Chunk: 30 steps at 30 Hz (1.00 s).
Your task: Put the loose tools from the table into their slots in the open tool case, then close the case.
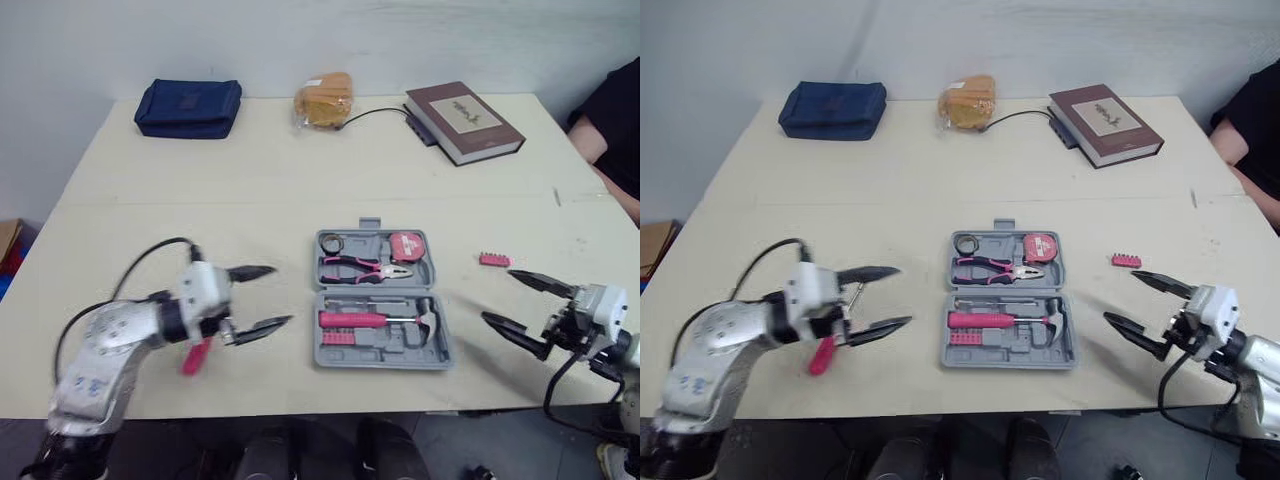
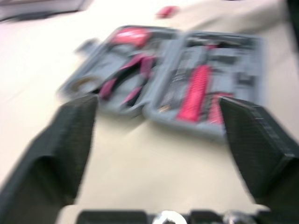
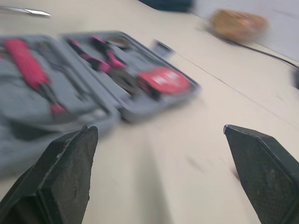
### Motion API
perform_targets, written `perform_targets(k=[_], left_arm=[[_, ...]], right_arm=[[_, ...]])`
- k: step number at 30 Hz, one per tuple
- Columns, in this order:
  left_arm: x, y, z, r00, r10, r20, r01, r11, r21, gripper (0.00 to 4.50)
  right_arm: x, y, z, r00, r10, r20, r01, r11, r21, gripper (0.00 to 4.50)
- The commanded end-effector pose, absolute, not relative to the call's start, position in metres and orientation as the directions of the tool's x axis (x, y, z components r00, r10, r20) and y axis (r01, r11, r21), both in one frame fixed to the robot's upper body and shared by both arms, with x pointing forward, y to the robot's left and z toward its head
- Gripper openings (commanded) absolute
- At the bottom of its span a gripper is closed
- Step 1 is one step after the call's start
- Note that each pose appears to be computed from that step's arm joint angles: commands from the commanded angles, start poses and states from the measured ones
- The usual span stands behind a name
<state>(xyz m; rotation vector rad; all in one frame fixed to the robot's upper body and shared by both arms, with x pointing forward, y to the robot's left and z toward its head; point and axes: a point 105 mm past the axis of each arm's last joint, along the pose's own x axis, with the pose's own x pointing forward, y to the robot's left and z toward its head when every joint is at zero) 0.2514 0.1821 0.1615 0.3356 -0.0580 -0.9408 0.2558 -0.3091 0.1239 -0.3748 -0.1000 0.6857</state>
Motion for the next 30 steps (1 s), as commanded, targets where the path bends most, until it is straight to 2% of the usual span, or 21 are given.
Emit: perform_targets(k=[1,5,7,9,11,17,20,25,30], left_arm=[[0.241,0.228,0.169,0.726,-0.683,-0.082,0.665,0.667,0.337,4.45],[0.228,0.285,0.164,0.877,-0.478,-0.044,0.470,0.838,0.276,4.45],[0.212,0.318,0.149,0.940,-0.333,-0.068,0.339,0.904,0.259,4.45],[0.194,0.345,0.145,0.980,-0.198,-0.029,0.199,0.947,0.251,4.45],[0.181,0.360,0.146,0.993,-0.118,0.021,0.109,0.958,0.265,4.45],[0.153,0.383,0.136,1.000,0.007,0.012,-0.009,0.970,0.243,4.45],[0.150,0.387,0.135,1.000,0.021,0.005,-0.022,0.969,0.247,4.45],[0.157,0.380,0.137,1.000,-0.021,0.008,0.019,0.969,0.247,4.45],[0.189,0.340,0.164,0.974,-0.220,0.057,0.196,0.941,0.276,4.45]], right_arm=[[0.250,-0.340,0.130,0.859,0.513,0.004,-0.467,0.786,-0.405,4.50],[0.238,-0.377,0.116,0.937,0.350,-0.016,-0.327,0.858,-0.396,4.50],[0.229,-0.396,0.111,0.966,0.258,-0.017,-0.244,0.890,-0.385,4.50],[0.219,-0.415,0.107,0.986,0.164,-0.016,-0.158,0.912,-0.379,4.50],[0.211,-0.430,0.104,0.996,0.091,-0.019,-0.092,0.925,-0.368,4.50],[0.190,-0.453,0.094,0.998,-0.032,-0.047,0.013,0.937,-0.350,4.50],[0.187,-0.456,0.090,0.997,-0.048,-0.053,0.027,0.940,-0.341,4.50],[0.193,-0.451,0.087,0.999,-0.021,-0.050,0.004,0.947,-0.321,4.50],[0.229,-0.428,0.092,0.995,0.103,-0.006,-0.100,0.959,-0.267,4.50]])
